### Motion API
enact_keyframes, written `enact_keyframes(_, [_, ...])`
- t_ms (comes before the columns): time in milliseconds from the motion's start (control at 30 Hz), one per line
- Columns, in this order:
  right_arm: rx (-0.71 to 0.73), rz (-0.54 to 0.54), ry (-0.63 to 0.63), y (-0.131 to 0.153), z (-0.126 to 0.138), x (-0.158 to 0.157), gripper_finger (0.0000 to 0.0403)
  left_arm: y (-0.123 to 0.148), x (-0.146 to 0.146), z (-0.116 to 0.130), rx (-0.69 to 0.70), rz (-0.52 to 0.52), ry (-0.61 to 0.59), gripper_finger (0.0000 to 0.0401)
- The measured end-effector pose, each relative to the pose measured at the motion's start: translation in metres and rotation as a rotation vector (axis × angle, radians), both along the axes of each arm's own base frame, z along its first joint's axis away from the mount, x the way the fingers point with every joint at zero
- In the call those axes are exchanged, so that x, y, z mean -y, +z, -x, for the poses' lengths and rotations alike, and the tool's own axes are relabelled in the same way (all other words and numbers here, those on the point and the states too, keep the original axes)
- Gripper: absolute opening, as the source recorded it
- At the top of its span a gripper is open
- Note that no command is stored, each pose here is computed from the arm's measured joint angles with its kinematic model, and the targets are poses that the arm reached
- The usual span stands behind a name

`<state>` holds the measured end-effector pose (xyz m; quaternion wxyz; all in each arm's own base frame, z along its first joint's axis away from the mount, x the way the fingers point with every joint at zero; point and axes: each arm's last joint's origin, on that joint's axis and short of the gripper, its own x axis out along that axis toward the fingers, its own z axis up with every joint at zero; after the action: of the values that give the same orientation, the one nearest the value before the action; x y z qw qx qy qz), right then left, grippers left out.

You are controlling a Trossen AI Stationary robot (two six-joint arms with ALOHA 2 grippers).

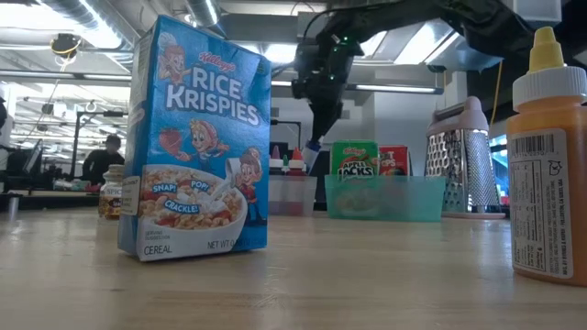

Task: Pick & Place Kitchen Items
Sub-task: Put the blue food coloring bottle into the transparent bin

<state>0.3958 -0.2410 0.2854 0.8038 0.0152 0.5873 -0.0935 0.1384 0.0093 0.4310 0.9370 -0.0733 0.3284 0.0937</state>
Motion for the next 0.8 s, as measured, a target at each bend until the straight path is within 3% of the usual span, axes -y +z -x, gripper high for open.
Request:
enact_keyframes(267, [-0.037, -0.032, 0.01, -0.022, -0.008, 0.003, 0.0118, 0.0, -0.001, 0.0, -0.001, -0.015, 0.018, 0.0098])
enact_keyframes(800, [-0.177, -0.06, 0.001, -0.027, 0.002, -0.002, 0.0122, 0.0, -0.001, 0.0, -0.007, -0.05, -0.01, 0.0098])
